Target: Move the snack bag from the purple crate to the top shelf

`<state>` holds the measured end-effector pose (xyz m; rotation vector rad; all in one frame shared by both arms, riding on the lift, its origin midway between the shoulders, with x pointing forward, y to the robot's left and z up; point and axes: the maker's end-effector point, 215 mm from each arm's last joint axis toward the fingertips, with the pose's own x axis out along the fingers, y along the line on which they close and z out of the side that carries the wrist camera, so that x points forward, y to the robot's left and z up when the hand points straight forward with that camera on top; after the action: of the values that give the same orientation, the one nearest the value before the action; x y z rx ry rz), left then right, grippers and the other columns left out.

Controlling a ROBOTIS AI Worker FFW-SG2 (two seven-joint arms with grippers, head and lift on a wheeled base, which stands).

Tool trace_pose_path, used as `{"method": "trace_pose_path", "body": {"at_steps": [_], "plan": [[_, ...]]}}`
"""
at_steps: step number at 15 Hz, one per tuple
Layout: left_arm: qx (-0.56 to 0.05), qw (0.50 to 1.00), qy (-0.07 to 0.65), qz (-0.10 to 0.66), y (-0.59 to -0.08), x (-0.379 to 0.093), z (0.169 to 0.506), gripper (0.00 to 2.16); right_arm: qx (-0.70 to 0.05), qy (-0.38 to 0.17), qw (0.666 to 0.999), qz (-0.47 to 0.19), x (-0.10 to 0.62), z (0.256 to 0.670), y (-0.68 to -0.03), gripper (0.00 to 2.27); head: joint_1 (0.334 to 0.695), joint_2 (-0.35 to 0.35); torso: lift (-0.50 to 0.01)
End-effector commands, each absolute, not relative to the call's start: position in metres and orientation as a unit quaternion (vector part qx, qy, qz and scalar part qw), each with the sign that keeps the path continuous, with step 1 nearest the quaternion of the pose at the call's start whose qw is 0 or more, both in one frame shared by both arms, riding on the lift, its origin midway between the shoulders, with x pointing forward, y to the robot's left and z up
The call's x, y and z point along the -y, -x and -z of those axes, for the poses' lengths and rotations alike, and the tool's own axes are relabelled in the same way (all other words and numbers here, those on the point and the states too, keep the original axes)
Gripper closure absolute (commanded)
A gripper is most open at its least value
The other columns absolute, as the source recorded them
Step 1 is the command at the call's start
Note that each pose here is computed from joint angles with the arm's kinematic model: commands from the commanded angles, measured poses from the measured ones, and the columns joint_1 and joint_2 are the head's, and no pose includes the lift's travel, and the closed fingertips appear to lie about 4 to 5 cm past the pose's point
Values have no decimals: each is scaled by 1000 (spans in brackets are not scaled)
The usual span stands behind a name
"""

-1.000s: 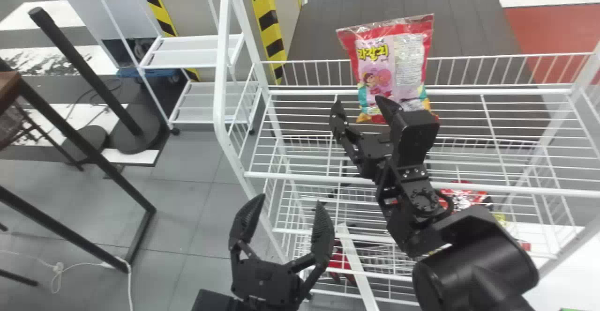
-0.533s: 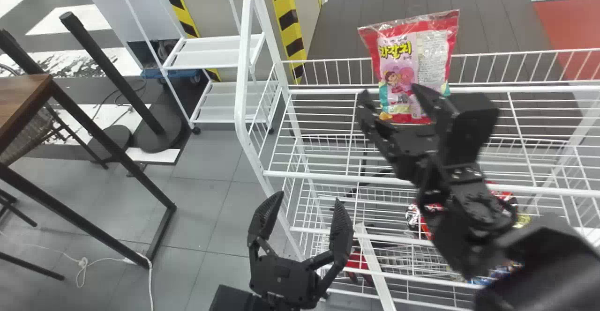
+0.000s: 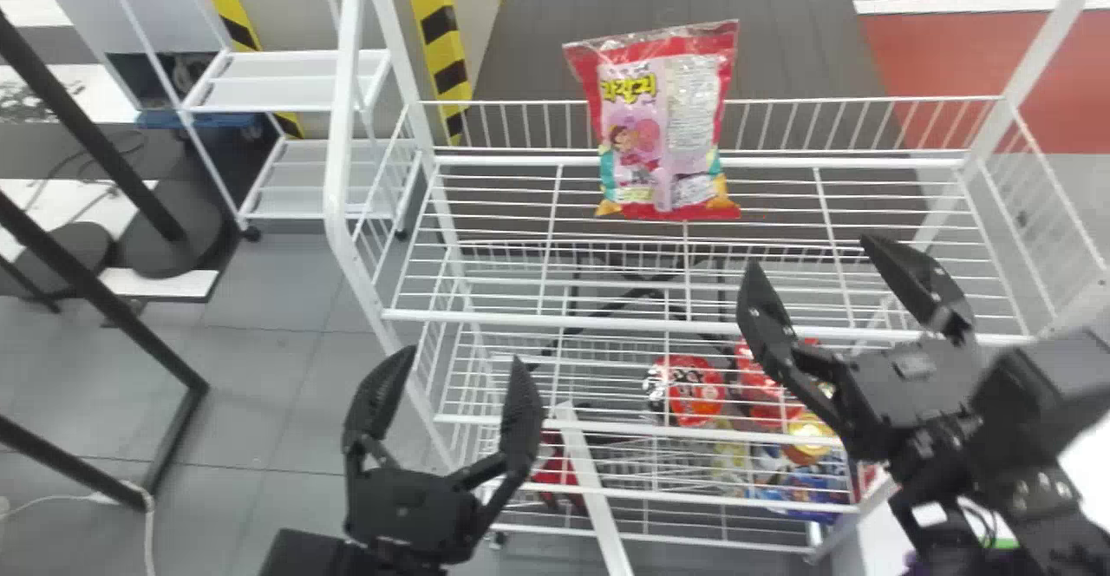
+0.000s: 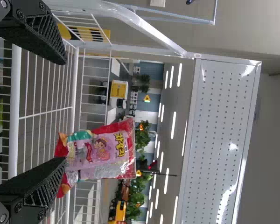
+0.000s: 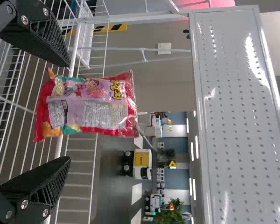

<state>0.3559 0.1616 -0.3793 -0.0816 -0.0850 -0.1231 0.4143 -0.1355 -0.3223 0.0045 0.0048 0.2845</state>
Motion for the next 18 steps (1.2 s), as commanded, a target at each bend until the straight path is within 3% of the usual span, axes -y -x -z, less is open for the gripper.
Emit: {"method": "trace_pose_path", "body": {"at_steps": [1, 7, 11, 18], "plan": [[44, 997, 39, 59, -358, -164, 377, 83, 21, 6, 993, -118, 167, 322, -383, 93, 695, 52, -1], [61, 995, 44, 70, -359, -158, 353, 87, 42, 5, 996, -74, 227, 351, -344, 113, 695, -68, -1], [-1, 991, 31, 127, -375, -124, 361, 90, 18, 4, 998, -64, 227, 381, -335, 120, 695, -138, -1], [-36, 985, 46, 162, -458, -53, 343, 93, 34, 10, 999, -41, 260, 393, -312, 124, 695, -243, -1]]}}
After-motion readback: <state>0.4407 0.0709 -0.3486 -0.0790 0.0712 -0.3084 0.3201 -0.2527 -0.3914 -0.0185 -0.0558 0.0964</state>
